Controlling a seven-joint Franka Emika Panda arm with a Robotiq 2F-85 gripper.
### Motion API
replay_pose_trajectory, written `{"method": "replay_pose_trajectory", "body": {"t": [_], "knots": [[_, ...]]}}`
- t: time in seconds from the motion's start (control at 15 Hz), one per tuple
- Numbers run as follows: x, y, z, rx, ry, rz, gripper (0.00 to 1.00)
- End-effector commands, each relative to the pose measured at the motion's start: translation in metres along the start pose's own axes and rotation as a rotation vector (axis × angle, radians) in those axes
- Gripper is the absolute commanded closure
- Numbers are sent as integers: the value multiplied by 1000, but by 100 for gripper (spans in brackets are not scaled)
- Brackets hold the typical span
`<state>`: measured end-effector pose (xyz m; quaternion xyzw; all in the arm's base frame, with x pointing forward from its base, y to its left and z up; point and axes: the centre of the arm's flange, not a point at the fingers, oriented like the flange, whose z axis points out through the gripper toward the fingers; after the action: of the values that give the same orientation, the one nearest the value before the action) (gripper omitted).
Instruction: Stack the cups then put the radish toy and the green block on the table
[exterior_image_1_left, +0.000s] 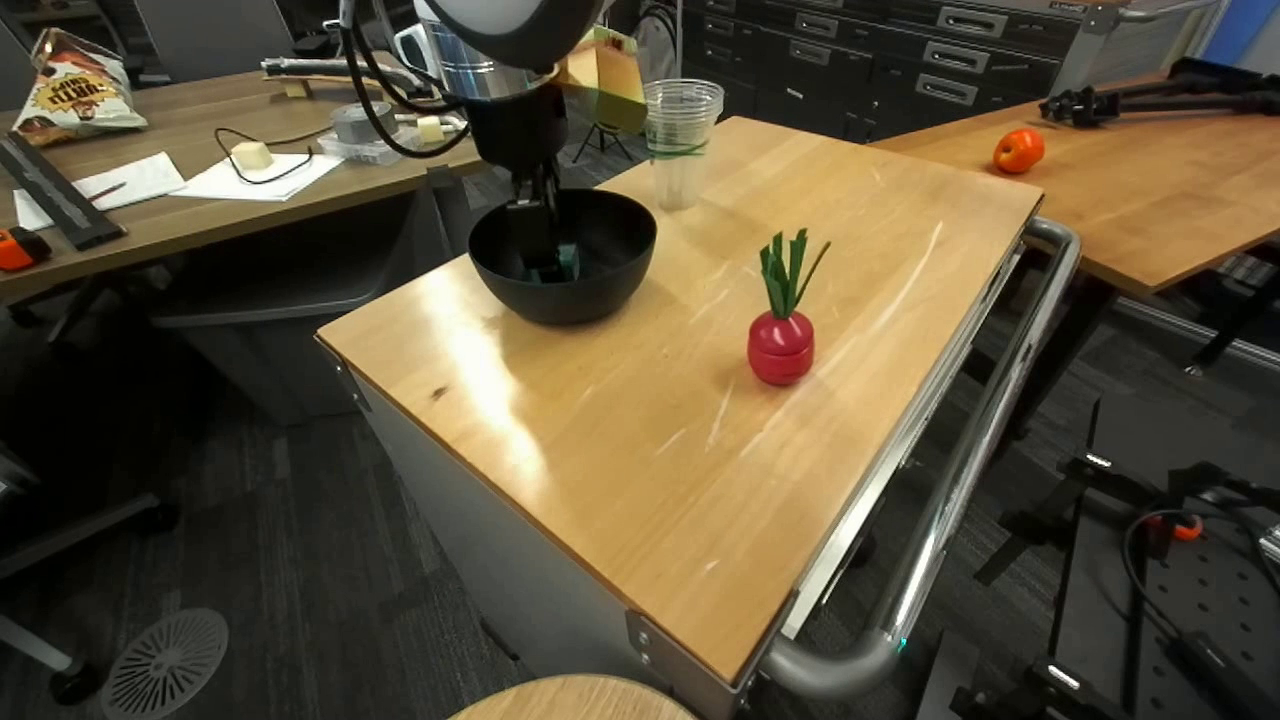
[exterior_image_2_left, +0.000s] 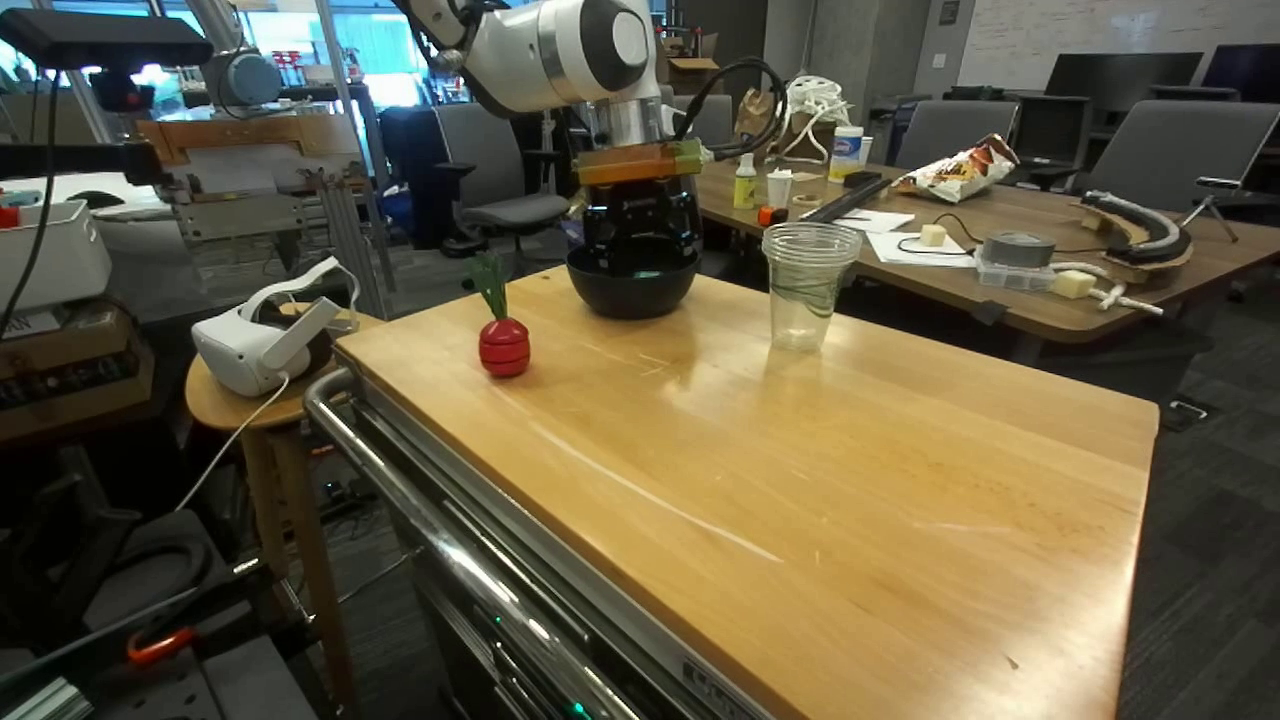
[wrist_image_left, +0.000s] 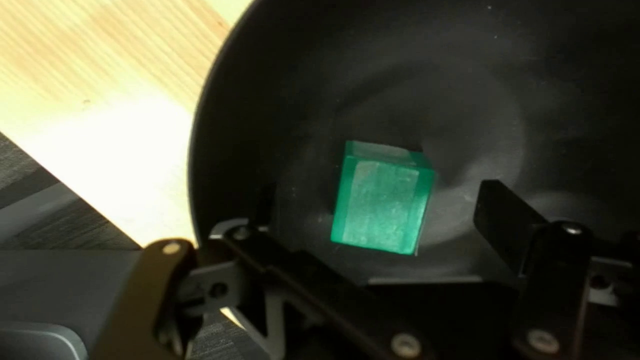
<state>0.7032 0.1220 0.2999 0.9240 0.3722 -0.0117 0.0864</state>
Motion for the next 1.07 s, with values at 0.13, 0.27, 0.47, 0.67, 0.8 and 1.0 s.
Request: {"method": "replay_pose_trajectory", "body": {"t": [0.13,0.27,0.47,0.67,0.8,1.0], "knots": [[9,16,-1,15,8,25,49],[3,17,-2,23,6,27,65],[-12,11,-18,12,25,5,83],[-39,-7,-69,-20,65,-80,83],[-51,-21,-98,-46,90,-154,83],[-80,-57,-131,-56,65,-290,83]]}}
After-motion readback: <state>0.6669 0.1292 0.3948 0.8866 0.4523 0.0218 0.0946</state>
